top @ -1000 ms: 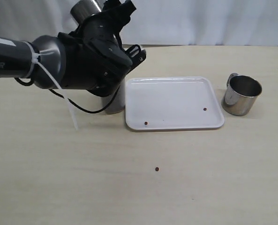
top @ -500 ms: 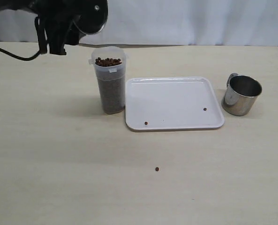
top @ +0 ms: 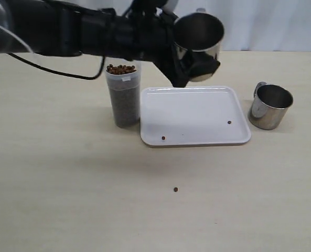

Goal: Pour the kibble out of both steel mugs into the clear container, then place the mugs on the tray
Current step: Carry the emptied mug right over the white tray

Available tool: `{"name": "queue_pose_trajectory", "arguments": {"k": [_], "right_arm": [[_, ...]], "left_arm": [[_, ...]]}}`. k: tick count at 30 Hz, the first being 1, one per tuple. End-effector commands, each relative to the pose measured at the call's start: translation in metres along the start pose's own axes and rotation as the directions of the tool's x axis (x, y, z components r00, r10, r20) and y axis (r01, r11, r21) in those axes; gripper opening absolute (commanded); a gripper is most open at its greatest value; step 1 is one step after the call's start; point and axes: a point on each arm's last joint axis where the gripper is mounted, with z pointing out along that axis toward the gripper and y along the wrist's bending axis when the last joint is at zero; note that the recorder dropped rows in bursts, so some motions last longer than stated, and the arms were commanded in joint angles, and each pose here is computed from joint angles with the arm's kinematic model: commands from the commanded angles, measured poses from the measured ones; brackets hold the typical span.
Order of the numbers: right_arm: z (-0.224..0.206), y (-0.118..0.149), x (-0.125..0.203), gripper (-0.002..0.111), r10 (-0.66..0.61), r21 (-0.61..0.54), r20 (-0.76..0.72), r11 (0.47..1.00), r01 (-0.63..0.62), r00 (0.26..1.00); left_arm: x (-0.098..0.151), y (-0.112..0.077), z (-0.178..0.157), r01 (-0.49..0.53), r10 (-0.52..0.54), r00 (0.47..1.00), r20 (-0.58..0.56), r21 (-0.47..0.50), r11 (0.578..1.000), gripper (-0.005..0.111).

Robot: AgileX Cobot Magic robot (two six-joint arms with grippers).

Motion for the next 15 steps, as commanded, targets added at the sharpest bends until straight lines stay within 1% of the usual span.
{"name": "queue_pose_trajectory", "arguments": {"k": [1, 3, 6, 8, 12, 15], "right_arm": [[0.000, 0.000, 0.001, 0.005, -0.016, -0.003, 0.003, 1.000, 0.016, 1.000], [0.000, 0.000, 0.001, 0.005, -0.016, -0.003, 0.003, 1.000, 0.016, 1.000], [0.000, 0.000, 0.001, 0.005, -0.016, -0.003, 0.003, 1.000, 0.016, 1.000], [0.000, 0.000, 0.001, 0.005, -0.016, -0.003, 0.003, 1.000, 0.016, 1.000], [0.000, 0.000, 0.001, 0.005, -0.016, -0.003, 0.003, 1.000, 0.016, 1.000], [0.000, 0.000, 0.001, 0.005, -0.016, -0.003, 0.003, 1.000, 0.016, 1.000]], "left_arm": [[0.007, -0.004, 0.040, -0.015, 0.014, 0.999, -0.035, -0.034, 0.999, 0.000], [0.010, -0.006, 0.053, -0.029, 0.024, 0.997, -0.069, -0.071, 0.997, 0.000], [0.012, -0.011, 0.069, -0.036, 0.030, 0.996, -0.079, -0.071, 0.997, 0.000], [0.013, -0.013, 0.078, -0.003, -0.002, 0.997, -0.072, -0.062, 0.998, 0.000], [0.031, -0.013, 0.091, 0.058, -0.064, 0.993, -0.101, -0.060, 0.996, 0.000], [0.046, -0.013, 0.097, 0.084, -0.090, 0.988, -0.127, -0.055, 0.995, 0.000]]}}
